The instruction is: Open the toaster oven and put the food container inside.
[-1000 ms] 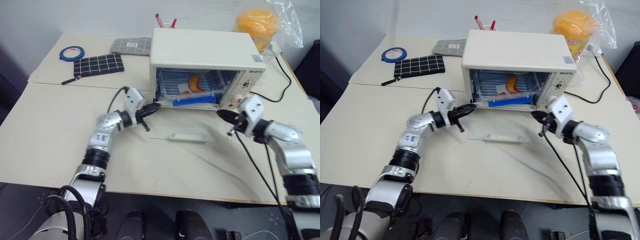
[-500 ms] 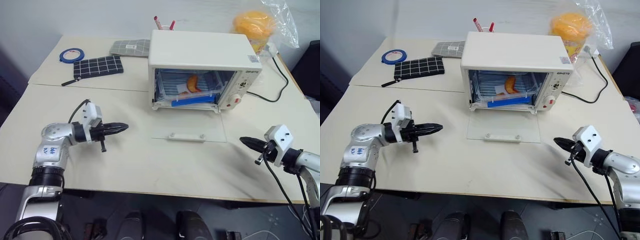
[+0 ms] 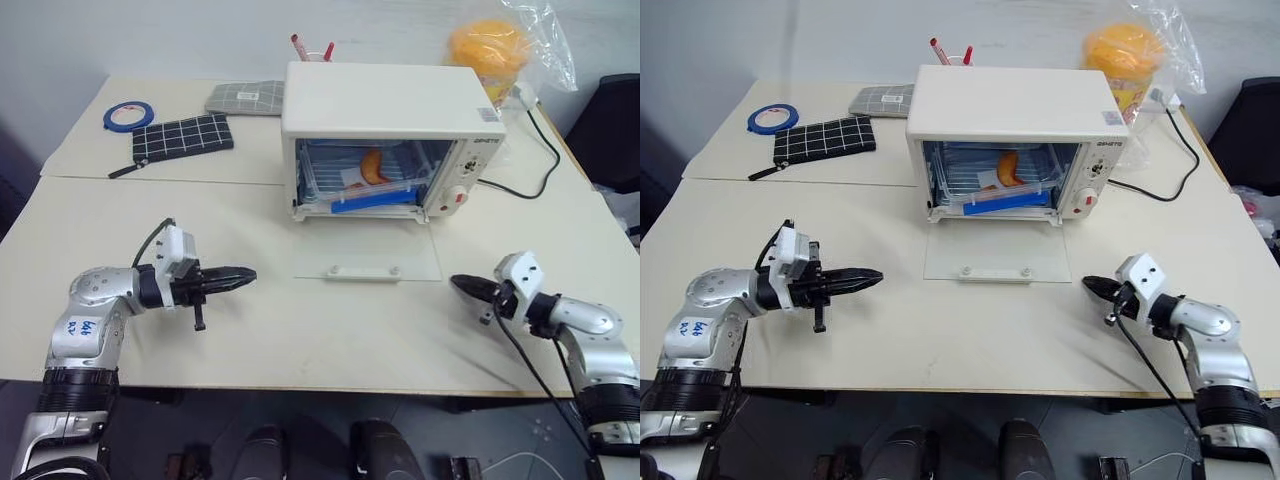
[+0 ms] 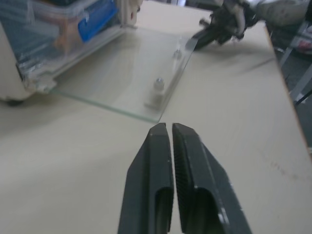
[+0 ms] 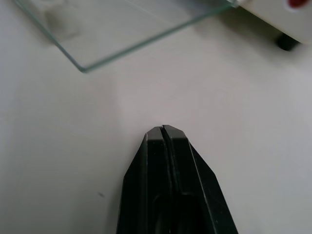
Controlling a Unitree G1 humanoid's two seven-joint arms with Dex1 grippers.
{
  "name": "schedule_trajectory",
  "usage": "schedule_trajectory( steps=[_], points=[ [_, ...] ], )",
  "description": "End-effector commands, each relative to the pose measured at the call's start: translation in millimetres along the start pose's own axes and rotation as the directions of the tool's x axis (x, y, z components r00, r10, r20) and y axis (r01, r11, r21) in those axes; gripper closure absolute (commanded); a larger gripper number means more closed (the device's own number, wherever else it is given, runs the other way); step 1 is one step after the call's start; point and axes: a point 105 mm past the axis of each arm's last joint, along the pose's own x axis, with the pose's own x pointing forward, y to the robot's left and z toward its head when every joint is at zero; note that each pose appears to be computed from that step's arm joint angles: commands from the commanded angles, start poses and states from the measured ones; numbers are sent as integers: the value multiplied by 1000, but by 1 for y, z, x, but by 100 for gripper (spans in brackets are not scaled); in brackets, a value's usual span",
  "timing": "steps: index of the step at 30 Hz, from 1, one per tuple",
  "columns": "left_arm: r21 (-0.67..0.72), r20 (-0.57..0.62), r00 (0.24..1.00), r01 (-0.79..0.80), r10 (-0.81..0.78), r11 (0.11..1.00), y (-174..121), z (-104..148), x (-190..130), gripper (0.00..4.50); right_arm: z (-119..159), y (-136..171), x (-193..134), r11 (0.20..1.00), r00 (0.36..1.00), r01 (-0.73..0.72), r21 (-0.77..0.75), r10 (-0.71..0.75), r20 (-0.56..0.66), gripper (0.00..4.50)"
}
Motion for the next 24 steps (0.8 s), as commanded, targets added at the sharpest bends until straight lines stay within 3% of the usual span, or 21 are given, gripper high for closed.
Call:
schedule_trajectory(
  steps=[1, 12, 18, 24],
  points=[
    [4, 59, 998, 0, 0, 1000, -5, 19, 2, 326, 32, 8, 2, 998, 990, -56, -8, 57, 127, 450],
    [-27, 152, 982, -111, 114, 993, 8, 37, 4, 1, 120, -19, -7, 995, 900, 82, 56, -98, 426, 450],
    [-22, 189, 967, -170, 171, 985, 20, 41, 9, 1, 148, -39, 19, 991, 872, 113, 74, -135, 471, 450],
    [-27, 184, 967, -172, 174, 985, 23, 40, 9, 1, 140, -45, 21, 993, 897, 100, 68, -119, 426, 450]
  ],
)
